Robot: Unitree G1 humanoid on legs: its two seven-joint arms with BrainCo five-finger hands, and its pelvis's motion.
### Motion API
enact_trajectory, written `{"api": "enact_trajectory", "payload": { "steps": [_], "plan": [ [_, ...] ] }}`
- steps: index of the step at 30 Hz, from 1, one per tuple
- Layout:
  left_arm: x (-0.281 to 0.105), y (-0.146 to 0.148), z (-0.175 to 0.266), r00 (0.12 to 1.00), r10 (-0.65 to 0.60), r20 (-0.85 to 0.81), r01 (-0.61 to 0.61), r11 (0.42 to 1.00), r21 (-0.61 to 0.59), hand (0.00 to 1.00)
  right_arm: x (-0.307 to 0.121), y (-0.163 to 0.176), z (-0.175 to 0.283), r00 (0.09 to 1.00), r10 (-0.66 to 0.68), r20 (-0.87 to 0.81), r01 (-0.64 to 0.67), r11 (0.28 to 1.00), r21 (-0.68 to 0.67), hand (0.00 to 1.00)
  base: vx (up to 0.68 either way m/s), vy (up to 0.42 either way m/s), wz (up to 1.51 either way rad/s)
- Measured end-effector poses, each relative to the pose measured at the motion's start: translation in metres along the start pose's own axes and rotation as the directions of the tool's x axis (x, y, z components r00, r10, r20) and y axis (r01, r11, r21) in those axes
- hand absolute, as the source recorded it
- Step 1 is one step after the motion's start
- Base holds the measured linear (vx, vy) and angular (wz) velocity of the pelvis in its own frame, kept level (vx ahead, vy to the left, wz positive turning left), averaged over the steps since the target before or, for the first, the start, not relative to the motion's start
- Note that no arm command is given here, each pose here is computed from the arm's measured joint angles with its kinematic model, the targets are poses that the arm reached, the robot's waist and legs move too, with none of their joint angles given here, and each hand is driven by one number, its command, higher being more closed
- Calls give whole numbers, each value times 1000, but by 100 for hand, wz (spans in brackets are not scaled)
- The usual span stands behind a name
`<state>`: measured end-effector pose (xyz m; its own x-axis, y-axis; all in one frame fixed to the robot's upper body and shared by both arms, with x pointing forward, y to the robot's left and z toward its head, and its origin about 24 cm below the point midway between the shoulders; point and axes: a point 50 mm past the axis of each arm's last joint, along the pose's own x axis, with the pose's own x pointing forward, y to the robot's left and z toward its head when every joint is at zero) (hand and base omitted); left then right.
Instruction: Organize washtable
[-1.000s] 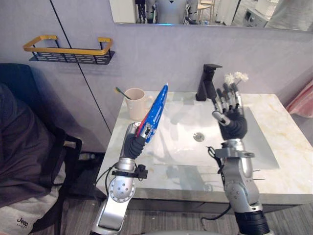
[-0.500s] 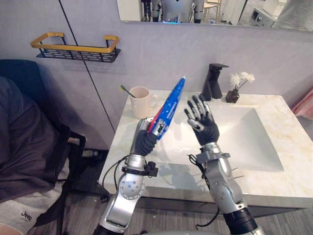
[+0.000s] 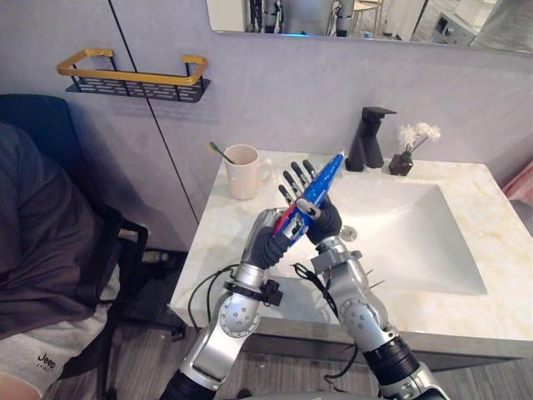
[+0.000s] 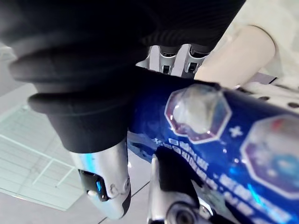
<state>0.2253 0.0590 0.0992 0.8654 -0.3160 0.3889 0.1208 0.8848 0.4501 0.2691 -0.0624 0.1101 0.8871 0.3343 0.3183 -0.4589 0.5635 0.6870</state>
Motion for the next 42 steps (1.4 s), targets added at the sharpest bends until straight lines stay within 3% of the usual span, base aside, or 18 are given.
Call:
{"api": "enact_trajectory", "payload": {
  "steps": [4,5,15,18,22,27,31,37,42],
  "plan": [
    [0,-3,-4,1000,-16,-9,17,1000,5,100,-1,-2,1,1000,-1,-10,1,1000,-7,100,0,0,0],
    [0,-4,-5,1000,-21,-12,22,1000,6,0,-1,-2,1,1000,-1,-9,1,1000,-7,100,0,0,0],
    [-19,-8,-15,996,-46,-77,46,999,-1,0,6,5,7,999,36,16,-36,999,-30,100,0,0,0],
    [-26,1,-13,996,6,-90,-8,1000,-23,0,8,9,14,997,39,65,-38,999,-10,100,0,0,0],
    [-29,33,-3,983,170,-64,-172,985,-22,0,8,10,32,985,39,170,-34,999,-30,100,0,0,0],
    [-49,86,2,891,450,-59,-448,893,44,0,-5,-2,53,964,-11,266,29,998,-64,100,0,0,0],
    [-72,107,-3,812,570,-126,-565,822,73,0,-17,-15,62,948,-74,310,102,992,-73,100,-3,-8,4],
    [-135,138,-31,560,757,-337,-758,632,161,0,-42,-34,78,895,-183,406,223,973,-53,100,-5,-17,14],
    [-185,136,-68,349,762,-546,-834,518,191,0,-53,-43,87,866,-226,446,289,954,-76,100,1,-11,20]
  ]
}}
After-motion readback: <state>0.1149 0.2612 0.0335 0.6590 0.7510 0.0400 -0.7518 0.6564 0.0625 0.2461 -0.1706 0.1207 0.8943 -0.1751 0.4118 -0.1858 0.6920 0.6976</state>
